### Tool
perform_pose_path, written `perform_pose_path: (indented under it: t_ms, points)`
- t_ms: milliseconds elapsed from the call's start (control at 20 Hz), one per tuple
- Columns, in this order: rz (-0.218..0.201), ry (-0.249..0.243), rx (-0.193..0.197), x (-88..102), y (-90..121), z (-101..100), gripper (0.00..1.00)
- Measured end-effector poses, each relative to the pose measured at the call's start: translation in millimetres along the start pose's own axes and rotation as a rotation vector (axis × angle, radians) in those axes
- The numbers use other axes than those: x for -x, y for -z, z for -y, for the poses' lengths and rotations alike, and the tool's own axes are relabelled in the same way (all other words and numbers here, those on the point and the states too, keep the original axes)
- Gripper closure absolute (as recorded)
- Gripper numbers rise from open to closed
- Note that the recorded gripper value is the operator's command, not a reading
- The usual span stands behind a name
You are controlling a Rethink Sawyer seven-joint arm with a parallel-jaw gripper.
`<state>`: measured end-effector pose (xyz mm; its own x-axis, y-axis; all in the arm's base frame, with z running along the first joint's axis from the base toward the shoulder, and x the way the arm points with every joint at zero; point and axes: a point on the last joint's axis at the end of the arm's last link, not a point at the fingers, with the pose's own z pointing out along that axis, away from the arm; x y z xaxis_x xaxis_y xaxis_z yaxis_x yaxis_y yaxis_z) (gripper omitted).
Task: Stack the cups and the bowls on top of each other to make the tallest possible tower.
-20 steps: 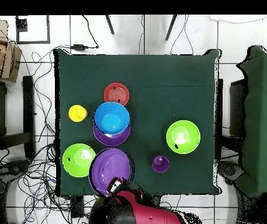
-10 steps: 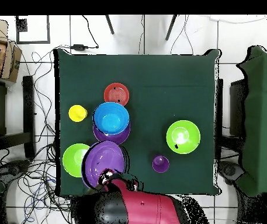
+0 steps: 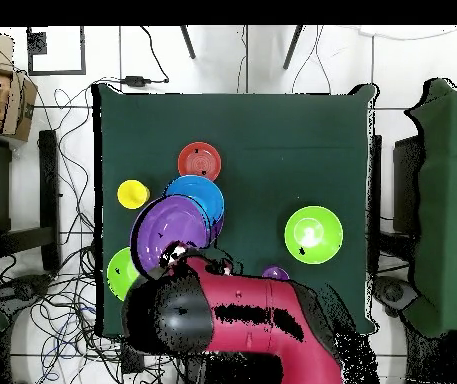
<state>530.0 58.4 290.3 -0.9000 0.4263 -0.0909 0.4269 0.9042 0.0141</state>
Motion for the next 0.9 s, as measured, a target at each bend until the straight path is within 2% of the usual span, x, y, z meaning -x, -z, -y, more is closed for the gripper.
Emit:
perform_pose_path:
  t_ms: [550, 900]
  points:
    - [0.025, 0.046, 0.022, 38.3, -12, -34, 1.0]
    - [0.01, 0.071, 0.026, 46.8, -29, -50, 1.0]
